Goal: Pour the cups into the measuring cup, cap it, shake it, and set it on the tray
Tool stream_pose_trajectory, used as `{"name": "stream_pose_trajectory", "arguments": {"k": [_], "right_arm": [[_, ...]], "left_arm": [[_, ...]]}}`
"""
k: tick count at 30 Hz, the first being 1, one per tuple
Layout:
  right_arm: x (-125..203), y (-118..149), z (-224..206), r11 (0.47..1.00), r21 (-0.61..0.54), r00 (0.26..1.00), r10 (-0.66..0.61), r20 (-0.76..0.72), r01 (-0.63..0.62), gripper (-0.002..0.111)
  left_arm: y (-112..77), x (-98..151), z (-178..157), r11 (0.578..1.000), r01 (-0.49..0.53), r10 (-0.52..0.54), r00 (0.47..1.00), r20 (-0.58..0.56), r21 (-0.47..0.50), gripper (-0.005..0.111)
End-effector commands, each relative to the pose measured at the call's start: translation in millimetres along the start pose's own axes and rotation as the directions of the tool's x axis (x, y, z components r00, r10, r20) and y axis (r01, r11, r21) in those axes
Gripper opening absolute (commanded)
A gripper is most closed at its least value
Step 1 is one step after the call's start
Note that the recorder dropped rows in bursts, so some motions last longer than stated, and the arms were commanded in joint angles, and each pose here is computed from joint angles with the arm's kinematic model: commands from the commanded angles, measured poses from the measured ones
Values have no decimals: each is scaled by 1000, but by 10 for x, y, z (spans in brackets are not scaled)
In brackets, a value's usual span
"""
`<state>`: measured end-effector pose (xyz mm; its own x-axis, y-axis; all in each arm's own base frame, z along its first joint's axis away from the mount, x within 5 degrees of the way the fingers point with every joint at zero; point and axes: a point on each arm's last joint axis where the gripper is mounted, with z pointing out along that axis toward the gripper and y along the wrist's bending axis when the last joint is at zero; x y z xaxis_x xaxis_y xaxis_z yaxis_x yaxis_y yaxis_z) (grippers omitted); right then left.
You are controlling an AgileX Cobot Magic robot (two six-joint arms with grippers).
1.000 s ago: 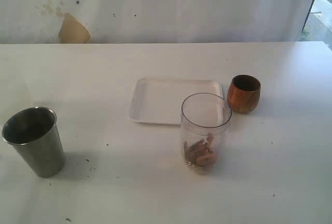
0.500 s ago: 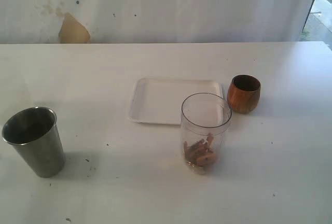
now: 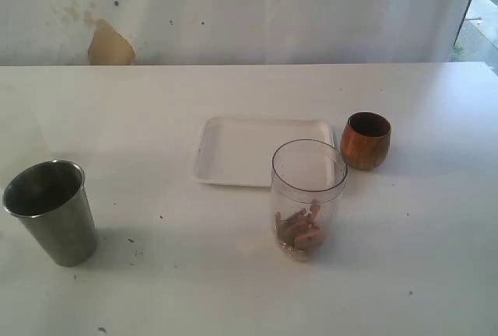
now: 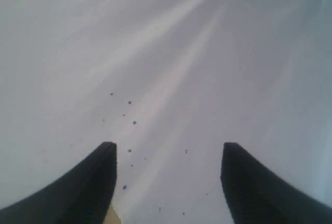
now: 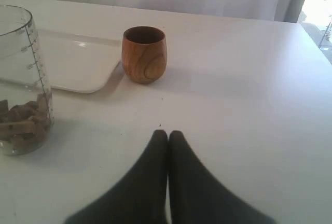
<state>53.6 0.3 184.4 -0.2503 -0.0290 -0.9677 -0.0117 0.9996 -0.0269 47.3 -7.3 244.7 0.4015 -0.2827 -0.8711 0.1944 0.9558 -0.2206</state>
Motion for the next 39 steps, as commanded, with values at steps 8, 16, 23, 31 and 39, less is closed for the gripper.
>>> {"name": "stream_pose_trajectory", "arguments": {"k": [8,16,23,31,39], "right_arm": [[21,-2,4,1000,5,1000,6,-2,-6,0],[21,-2,4,1000,5,1000,6,-2,-6,0],[21,-2,4,1000,5,1000,6,-2,-6,0],[21,-2,4,1000,5,1000,6,-2,-6,0],[21,-2,4,1000,5,1000,6,-2,-6,0]], "left_arm": [[-64,-52,34,997,33,-37,998,50,76,105],[-102,177,309,991,-12,47,965,-258,132,105],[6,631,330,996,23,26,847,-531,86,105],[-5,806,358,983,-15,127,773,-621,183,105],[94,1009,405,987,-44,140,695,-705,153,105]]}}
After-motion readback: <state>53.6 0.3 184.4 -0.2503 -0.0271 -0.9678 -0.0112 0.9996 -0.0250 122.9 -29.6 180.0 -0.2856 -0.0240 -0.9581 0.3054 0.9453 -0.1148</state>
